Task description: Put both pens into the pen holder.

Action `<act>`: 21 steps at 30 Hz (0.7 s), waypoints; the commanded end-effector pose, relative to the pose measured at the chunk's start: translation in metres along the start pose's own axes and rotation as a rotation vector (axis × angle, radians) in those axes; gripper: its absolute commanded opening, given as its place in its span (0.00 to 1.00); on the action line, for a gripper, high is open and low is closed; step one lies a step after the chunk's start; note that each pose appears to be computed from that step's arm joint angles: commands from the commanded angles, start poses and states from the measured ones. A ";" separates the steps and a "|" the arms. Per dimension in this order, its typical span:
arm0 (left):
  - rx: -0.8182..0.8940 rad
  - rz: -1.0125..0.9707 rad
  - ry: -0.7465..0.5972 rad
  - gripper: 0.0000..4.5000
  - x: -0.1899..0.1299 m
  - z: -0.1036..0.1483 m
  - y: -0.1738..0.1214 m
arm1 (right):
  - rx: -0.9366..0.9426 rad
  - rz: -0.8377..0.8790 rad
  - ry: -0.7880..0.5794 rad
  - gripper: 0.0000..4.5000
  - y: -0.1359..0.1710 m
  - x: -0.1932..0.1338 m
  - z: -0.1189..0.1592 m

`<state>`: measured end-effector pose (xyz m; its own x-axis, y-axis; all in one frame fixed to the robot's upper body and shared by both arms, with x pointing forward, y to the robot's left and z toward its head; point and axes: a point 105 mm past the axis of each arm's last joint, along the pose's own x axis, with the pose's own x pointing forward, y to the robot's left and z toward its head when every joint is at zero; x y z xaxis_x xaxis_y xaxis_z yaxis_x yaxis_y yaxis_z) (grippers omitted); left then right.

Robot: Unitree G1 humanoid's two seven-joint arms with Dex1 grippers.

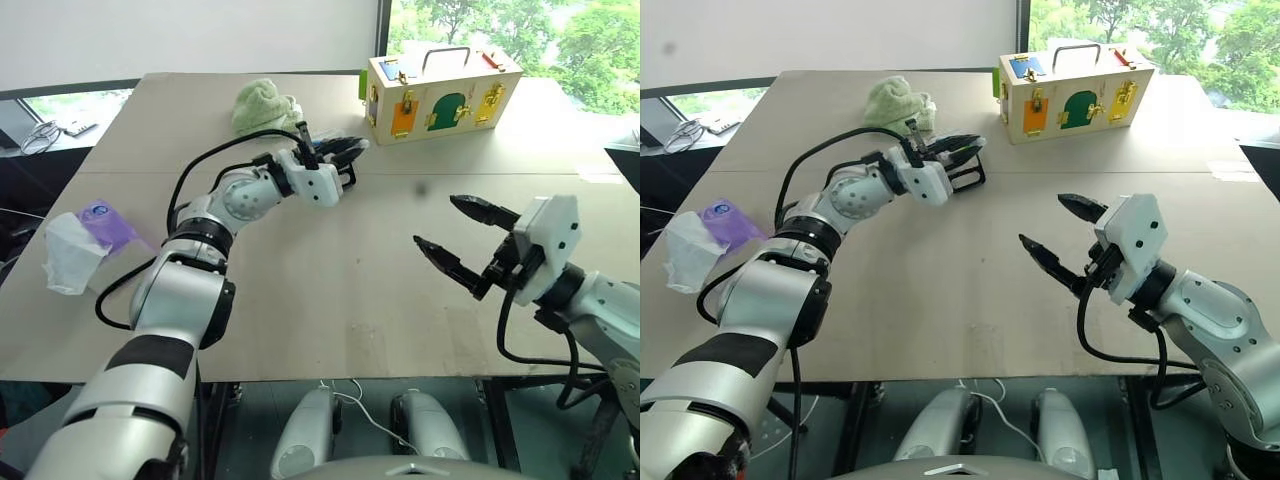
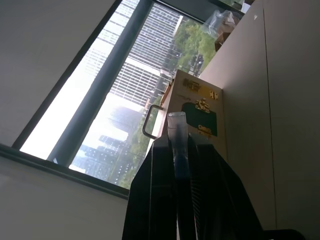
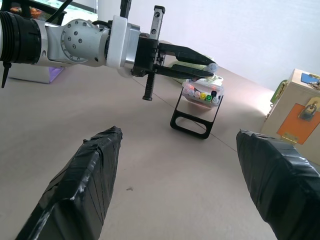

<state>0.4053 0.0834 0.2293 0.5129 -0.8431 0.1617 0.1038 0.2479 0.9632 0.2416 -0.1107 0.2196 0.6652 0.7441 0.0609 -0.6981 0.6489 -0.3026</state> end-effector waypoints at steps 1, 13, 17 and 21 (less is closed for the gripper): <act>0.026 0.042 0.035 0.01 0.006 -0.004 0.015 | -0.059 -0.019 -0.036 0.87 0.001 -0.005 0.014; -0.099 0.121 -0.028 0.99 -0.004 0.002 0.027 | -0.059 -0.023 -0.016 0.87 0.004 -0.006 0.012; -0.227 0.198 -0.095 0.99 -0.011 0.007 0.037 | -0.053 -0.006 -0.012 0.87 0.006 -0.003 0.011; -0.576 0.297 -0.137 0.99 -0.018 0.002 0.041 | -0.054 0.016 0.001 0.87 0.006 0.002 0.006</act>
<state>0.4015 0.1011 0.2480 0.4969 -0.7742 0.3920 0.3738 0.5986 0.7085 0.2380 -0.1054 0.2183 0.6635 0.7470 0.0409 -0.6990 0.6385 -0.3219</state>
